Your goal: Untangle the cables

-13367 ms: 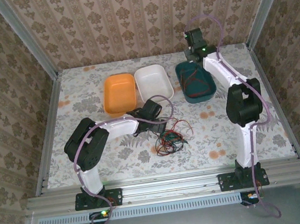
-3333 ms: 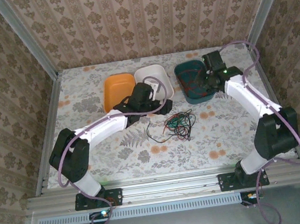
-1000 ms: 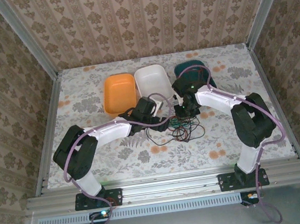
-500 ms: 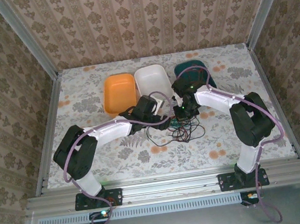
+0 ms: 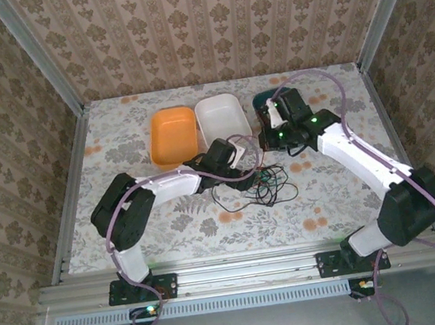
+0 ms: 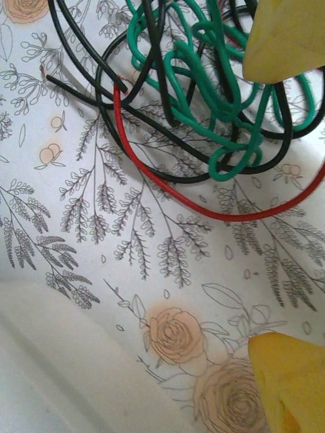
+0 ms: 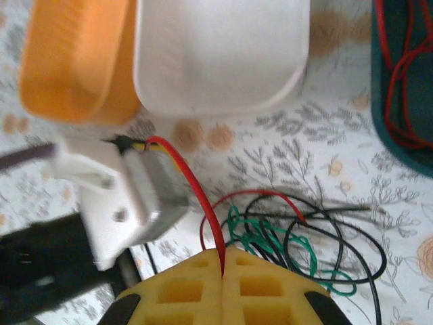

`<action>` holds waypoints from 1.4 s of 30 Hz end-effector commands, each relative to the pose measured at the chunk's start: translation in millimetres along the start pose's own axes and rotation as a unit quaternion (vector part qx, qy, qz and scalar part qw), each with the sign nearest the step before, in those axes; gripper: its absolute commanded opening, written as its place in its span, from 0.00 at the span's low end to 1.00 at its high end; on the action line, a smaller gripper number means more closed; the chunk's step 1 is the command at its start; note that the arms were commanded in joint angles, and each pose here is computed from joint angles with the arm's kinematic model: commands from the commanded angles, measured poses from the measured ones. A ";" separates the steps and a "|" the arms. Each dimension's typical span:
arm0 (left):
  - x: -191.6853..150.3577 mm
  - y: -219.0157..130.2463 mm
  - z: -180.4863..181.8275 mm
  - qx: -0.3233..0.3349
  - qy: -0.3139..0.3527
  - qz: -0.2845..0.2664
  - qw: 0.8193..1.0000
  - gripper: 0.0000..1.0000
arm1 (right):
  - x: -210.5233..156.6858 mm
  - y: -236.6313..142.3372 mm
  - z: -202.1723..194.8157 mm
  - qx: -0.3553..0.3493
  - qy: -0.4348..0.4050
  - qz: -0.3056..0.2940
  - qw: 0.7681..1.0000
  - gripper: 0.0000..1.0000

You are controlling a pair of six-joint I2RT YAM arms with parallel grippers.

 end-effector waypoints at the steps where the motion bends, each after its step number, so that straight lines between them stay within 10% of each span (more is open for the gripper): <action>1: 13.8 7.0 -3.8 -0.010 0.008 -0.018 1.000 0.95 | 22.5 -33.6 14.6 0.037 0.015 -0.071 0.997 0.00; 23: -17.8 13.8 10.7 0.024 -0.025 0.009 0.999 0.98 | 103.9 -196.9 10.4 -0.049 0.011 -0.472 0.880 0.00; 42: 22.3 -53.5 43.5 0.075 -0.096 -0.107 0.987 1.00 | 141.9 -218.7 15.7 -0.089 -0.020 -0.533 0.841 0.00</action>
Point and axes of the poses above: each hand's point on the last joint's axis, 136 mm out from that joint toward the fingers, its own y axis out along the fingers, its own z axis along the line the jaws close on, x = y × z, the point moved 4 cm from there along -y, back along the fingers, and after that the axes turned 4 degrees about y, right-handed, at the moved point
